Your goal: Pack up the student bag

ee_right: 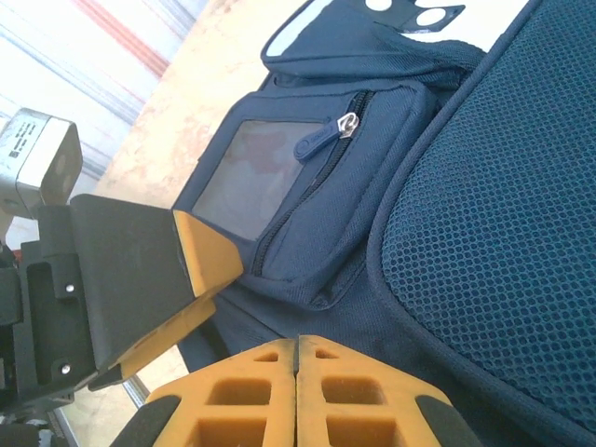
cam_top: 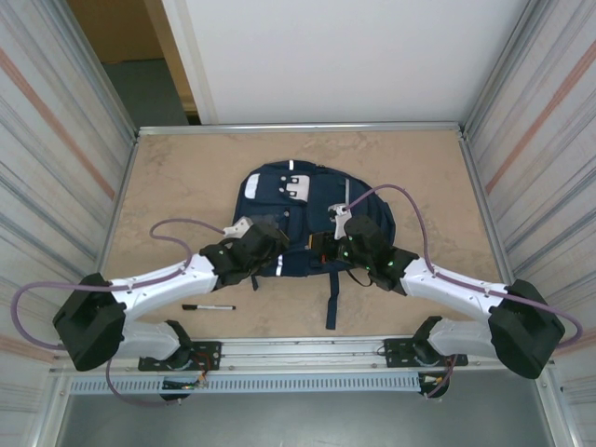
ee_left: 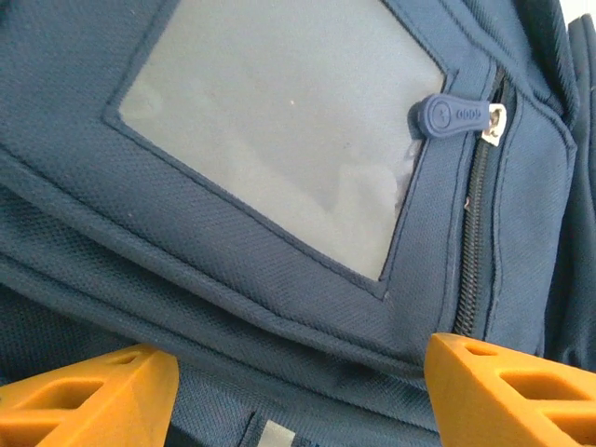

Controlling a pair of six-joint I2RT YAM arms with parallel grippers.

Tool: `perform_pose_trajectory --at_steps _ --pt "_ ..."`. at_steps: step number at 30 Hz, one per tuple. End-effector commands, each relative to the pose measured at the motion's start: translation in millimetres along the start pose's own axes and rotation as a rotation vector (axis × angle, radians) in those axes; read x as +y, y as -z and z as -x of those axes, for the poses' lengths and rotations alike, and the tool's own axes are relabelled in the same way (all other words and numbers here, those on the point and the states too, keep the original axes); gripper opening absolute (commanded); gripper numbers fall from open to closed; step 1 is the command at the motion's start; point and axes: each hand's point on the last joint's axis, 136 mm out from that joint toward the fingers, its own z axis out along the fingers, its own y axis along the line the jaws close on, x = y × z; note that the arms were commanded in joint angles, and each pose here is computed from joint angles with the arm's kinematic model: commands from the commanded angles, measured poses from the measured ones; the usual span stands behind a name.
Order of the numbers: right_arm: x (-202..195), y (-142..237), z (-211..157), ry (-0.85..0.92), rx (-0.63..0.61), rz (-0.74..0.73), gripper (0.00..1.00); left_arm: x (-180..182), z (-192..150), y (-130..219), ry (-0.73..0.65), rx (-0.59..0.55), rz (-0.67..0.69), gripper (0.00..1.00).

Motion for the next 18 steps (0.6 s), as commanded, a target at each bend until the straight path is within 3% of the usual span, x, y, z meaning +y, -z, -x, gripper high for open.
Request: perform_pose_trajectory --at_steps 1,5,7,10,14,15,18 --pt "35 7 37 -0.005 -0.106 0.105 0.0 14 22 7 -0.019 -0.098 0.075 0.73" --pt "36 8 37 -0.006 -0.111 0.112 0.0 28 17 0 0.013 -0.08 0.142 0.77" --pt "38 6 35 -0.009 -0.101 0.117 0.0 30 7 -9 0.042 -0.045 0.128 0.74" --pt "41 5 32 -0.005 -0.094 0.123 0.0 29 11 -14 0.043 -0.066 0.127 0.58" --pt "31 6 27 0.017 -0.074 0.071 0.0 28 38 -7 -0.044 -0.143 0.183 0.12" --pt "27 8 26 0.023 -0.067 0.052 0.0 25 43 -6 -0.066 -0.148 0.182 0.04" --pt "13 15 24 0.08 -0.048 -0.028 0.0 26 59 -6 -0.123 -0.147 0.197 0.0"
